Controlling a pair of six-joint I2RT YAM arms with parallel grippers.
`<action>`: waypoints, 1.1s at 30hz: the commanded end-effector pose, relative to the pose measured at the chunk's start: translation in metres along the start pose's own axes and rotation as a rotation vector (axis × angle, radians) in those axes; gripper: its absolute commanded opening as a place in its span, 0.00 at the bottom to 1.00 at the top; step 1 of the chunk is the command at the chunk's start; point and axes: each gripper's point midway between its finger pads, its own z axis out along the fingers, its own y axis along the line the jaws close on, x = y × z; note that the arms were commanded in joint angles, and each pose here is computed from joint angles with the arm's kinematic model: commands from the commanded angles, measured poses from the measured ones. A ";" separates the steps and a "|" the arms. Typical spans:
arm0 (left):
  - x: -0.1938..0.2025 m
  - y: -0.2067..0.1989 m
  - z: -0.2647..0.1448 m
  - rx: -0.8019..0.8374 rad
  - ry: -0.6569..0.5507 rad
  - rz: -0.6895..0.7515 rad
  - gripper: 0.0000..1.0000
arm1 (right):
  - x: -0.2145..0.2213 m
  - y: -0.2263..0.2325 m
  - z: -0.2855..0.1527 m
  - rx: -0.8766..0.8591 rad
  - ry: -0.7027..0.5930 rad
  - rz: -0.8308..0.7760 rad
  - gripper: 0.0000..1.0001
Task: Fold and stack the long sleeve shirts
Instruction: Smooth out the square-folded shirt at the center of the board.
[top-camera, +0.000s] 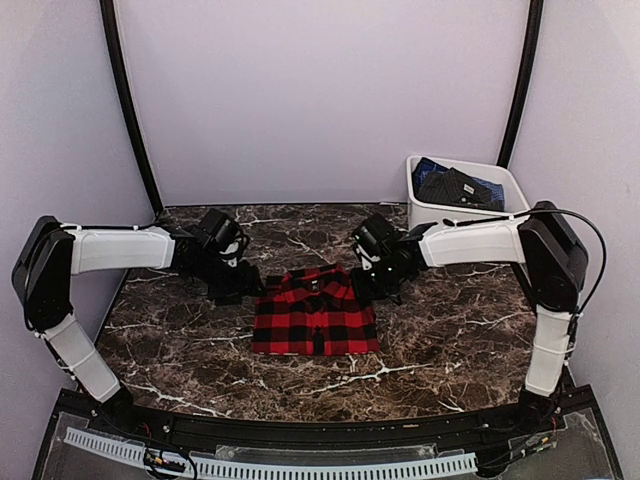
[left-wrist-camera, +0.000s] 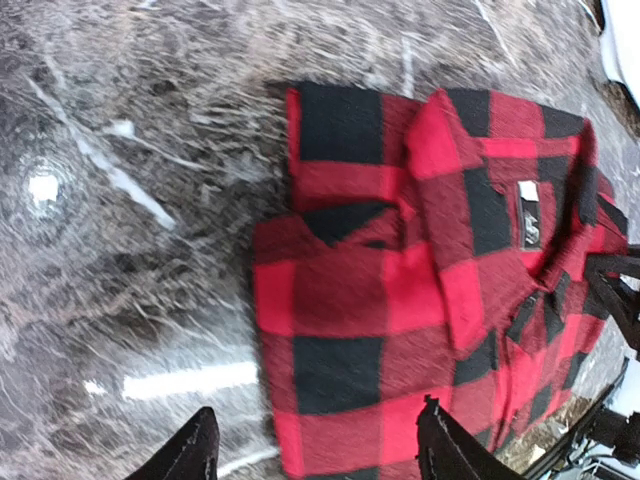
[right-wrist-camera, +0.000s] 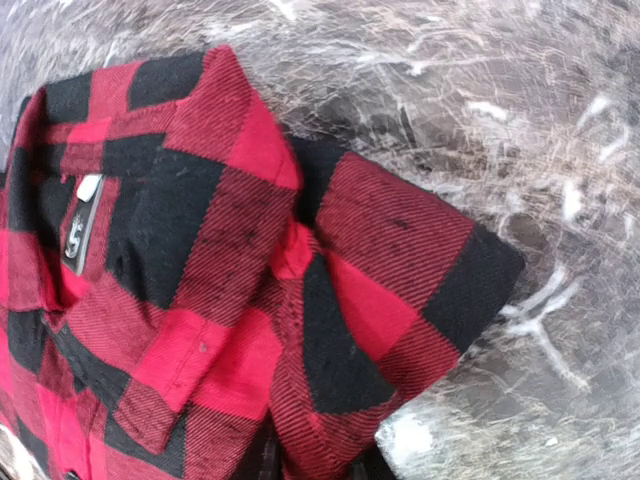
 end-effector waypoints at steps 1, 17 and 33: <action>-0.012 0.002 0.003 0.001 -0.022 0.008 0.63 | -0.006 -0.003 -0.007 0.008 -0.027 -0.012 0.28; -0.027 -0.002 0.021 0.066 -0.007 0.005 0.52 | -0.036 -0.005 -0.051 0.072 -0.157 0.019 0.30; -0.024 -0.001 0.019 0.063 0.005 0.011 0.51 | 0.022 -0.042 0.026 0.044 0.013 0.120 0.16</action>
